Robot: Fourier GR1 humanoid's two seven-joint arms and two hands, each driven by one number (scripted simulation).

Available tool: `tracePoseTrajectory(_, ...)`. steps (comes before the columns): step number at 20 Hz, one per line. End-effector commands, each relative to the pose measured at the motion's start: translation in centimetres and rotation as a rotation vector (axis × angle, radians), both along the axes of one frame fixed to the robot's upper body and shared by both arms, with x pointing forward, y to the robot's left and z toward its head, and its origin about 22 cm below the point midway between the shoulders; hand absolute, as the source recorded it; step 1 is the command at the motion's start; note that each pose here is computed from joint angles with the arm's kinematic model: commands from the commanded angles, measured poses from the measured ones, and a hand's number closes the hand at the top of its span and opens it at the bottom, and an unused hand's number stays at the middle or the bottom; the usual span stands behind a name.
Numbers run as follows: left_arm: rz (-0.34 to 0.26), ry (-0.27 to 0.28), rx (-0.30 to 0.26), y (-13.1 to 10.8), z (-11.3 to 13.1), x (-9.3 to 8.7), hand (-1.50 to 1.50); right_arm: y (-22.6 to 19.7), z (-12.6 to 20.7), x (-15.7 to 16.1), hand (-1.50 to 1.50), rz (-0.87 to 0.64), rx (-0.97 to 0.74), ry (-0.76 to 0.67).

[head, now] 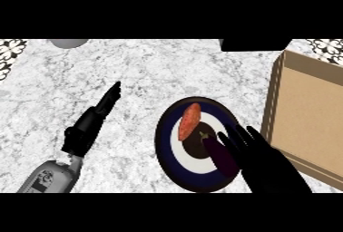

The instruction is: Pick the eggplant from the plate and place it in the cardboard box

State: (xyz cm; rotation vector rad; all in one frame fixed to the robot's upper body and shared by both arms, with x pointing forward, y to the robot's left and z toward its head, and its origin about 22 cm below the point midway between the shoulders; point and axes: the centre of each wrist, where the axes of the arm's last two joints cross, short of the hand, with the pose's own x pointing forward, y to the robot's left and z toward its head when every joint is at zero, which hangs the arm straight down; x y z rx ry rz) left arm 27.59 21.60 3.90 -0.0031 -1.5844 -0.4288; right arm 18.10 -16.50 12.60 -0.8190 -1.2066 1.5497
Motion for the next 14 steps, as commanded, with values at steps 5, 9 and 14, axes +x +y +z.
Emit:
tracePoseTrajectory(5, -0.031, -0.014, -0.007, -1.1, 1.1, 0.9, 0.0, 4.8, 1.9, -0.5, -1.5, -0.121, -0.032, 0.138)
tracePoseTrajectory(9, -0.036, -0.008, 0.001, -0.1, -1.1, -0.2, 0.0, 7.2, 0.6, -1.2, -1.5, -0.141, 0.004, 0.133)
tracePoseTrajectory(14, -0.041, -0.018, 0.001, 0.4, -0.2, -0.5, 0.0, 7.3, -1.8, 0.7, -1.5, -0.164, -0.048, 0.147)
